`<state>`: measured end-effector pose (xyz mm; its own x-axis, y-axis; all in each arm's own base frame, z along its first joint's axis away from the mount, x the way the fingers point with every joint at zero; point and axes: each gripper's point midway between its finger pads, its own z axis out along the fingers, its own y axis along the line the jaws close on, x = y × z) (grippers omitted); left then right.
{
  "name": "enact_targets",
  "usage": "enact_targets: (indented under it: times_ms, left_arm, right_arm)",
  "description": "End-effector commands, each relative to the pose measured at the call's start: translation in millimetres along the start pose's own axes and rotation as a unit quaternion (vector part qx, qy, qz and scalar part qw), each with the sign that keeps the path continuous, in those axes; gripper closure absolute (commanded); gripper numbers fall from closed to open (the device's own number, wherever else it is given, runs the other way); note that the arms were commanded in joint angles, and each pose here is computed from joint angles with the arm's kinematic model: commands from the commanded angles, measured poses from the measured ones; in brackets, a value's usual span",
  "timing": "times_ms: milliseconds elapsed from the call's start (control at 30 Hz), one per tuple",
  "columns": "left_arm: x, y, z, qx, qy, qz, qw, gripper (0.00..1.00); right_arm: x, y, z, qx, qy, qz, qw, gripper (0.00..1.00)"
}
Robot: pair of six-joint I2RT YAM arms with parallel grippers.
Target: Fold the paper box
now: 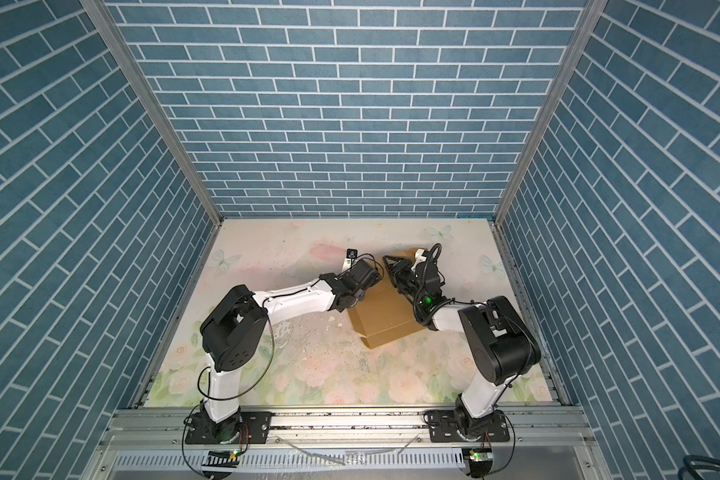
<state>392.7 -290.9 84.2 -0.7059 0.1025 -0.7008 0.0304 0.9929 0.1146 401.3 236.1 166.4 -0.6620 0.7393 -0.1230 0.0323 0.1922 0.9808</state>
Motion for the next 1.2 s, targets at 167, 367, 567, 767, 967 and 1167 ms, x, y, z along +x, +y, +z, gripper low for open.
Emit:
enact_targets:
  times_ms: [167,367,567,767,967,1167]
  left_arm:
    - [0,31,13,-0.01,0.005,0.019,1.0,0.84]
    - [-5,47,16,-0.003,0.0,0.022,1.0,0.84]
    - [-11,47,12,0.02,-0.019,0.043,0.999,0.84]
    - [-10,41,6,0.074,-0.036,0.072,0.994,0.85]
    - [-9,40,-3,0.119,-0.044,0.108,0.986,0.86]
    - [-7,45,-2,0.109,-0.037,0.111,0.987,0.86]
  right_arm:
    - [16,12,-34,0.022,0.019,-0.029,0.999,0.56]
    - [43,6,-63,0.056,0.053,-0.04,0.996,0.55]
    - [48,20,-88,0.096,0.071,-0.107,0.987,0.57]
    - [34,68,-61,0.082,0.09,-0.195,0.973,0.76]
    - [24,89,-19,0.072,0.112,-0.23,0.964,0.82]
    - [21,78,10,0.062,0.113,-0.205,0.97,0.86]
